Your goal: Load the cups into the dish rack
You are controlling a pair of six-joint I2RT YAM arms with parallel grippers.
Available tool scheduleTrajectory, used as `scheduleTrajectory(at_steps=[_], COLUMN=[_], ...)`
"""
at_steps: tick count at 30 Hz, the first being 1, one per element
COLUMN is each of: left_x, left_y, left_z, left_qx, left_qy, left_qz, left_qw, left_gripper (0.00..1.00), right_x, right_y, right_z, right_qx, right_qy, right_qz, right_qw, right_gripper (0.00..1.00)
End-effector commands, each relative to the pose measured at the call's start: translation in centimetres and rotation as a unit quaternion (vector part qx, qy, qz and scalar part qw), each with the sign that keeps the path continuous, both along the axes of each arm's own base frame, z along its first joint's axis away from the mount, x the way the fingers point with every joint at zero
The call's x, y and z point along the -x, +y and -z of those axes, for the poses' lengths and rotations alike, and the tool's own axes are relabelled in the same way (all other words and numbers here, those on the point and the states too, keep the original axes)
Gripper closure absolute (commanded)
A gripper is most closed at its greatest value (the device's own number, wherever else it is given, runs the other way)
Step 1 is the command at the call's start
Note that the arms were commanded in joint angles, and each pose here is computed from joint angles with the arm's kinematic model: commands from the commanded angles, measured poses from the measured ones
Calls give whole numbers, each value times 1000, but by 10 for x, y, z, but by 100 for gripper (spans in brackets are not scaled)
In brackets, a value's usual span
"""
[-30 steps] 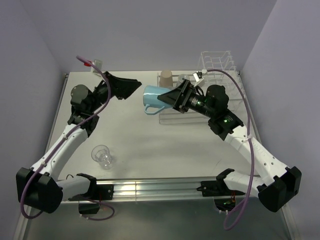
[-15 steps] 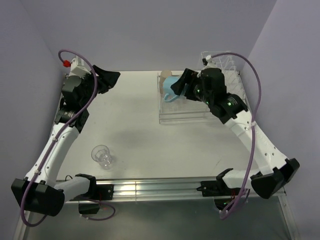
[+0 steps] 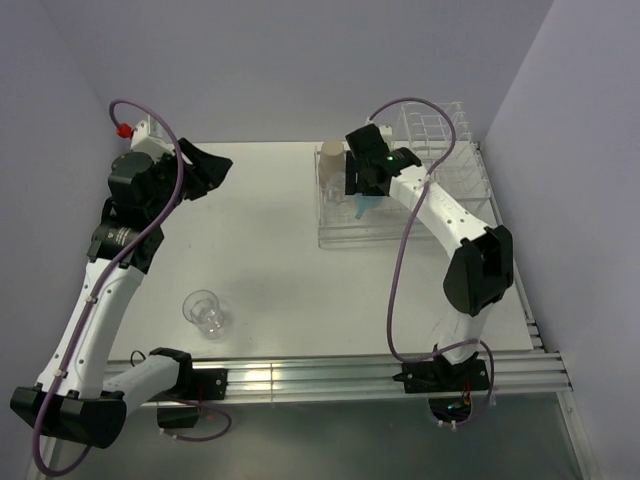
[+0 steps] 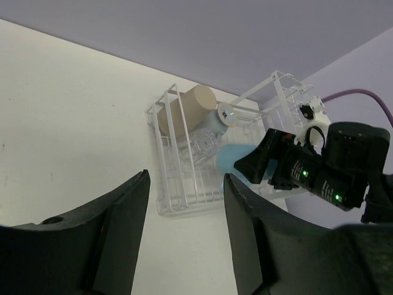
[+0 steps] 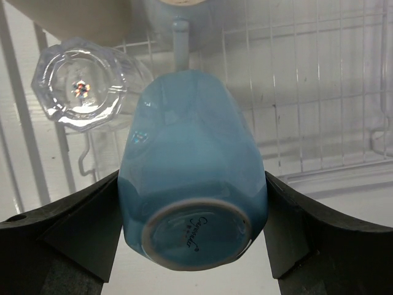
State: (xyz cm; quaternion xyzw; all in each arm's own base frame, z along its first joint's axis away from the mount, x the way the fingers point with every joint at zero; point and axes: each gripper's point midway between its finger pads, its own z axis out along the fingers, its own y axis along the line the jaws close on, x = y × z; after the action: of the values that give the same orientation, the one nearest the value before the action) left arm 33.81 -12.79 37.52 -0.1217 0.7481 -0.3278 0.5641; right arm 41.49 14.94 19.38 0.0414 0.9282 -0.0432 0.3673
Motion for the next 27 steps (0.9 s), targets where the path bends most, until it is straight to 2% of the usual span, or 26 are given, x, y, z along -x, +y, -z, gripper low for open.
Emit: scheduleTrajectory(at_steps=[1,9,27], left_x=[16,17,9], left_y=[0,-4,-5], left_z=[-16,-3,12], left_qx=[-22,-39,-58], left_qy=[-18,0,21], left_qz=[21,39,44], left_qw=[999,998,997], left_gripper=[42,42,42], right_x=[-27,-45,-45], right_y=[-14,-21,-32], right_z=[-53,-20,25], right_qx=[9,41,51], right_qy=[-76,-29,33], right_qz=[26,35,42], right_qw=[997,998,997], right_gripper=[100,100,100])
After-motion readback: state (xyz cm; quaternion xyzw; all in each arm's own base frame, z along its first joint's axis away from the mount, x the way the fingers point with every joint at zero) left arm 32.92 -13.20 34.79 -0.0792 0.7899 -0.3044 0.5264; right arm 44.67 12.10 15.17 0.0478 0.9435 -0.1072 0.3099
